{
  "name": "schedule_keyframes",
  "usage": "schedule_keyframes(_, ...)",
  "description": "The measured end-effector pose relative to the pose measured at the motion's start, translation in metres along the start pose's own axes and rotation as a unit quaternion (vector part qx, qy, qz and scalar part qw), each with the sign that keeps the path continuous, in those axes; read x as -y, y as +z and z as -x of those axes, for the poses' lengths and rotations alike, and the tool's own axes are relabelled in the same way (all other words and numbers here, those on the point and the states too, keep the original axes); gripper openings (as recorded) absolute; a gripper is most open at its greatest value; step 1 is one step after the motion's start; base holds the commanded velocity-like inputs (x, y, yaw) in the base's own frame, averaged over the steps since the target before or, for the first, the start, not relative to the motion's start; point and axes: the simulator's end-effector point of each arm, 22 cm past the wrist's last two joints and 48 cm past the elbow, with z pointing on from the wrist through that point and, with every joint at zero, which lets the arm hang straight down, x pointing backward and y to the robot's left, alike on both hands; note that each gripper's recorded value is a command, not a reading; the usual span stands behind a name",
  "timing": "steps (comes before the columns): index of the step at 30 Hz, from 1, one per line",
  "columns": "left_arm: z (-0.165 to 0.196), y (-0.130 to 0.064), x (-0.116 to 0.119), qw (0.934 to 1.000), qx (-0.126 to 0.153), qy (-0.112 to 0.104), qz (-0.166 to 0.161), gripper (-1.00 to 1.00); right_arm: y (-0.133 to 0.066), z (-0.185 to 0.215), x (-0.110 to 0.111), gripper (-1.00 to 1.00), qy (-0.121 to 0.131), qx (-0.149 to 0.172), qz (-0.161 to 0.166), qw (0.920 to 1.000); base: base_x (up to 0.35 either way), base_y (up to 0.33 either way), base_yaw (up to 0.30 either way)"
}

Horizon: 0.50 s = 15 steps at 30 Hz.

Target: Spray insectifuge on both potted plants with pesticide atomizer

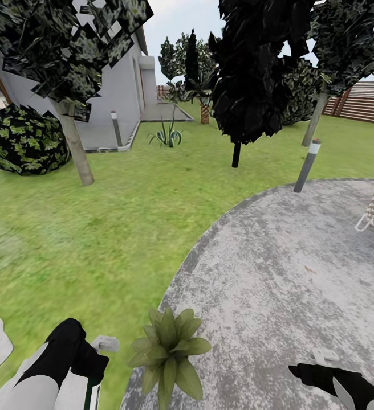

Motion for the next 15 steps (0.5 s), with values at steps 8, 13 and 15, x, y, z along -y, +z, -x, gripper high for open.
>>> schedule_keyframes(8, -0.0012, 0.0027, 0.0001, 1.0000, -0.003, -0.001, -0.001, -1.00, 0.0016, -0.0022, 0.0003, 1.00, 0.000, -0.003, 0.000, 1.0000, 0.000, 0.000, 0.000)
schedule_keyframes(13, -0.0021, 0.0046, 0.0001, 1.0000, -0.005, -0.001, -0.002, -1.00, 0.0028, -0.0045, 0.0006, 1.00, 0.001, -0.005, -0.001, 1.0000, 0.000, 0.000, 0.000)
schedule_keyframes(15, -0.0025, 0.0055, 0.0001, 1.0000, -0.006, -0.001, -0.002, -1.00, 0.0033, -0.0056, 0.0007, 1.00, 0.001, -0.006, -0.001, 1.0000, 0.000, 0.000, 0.000)
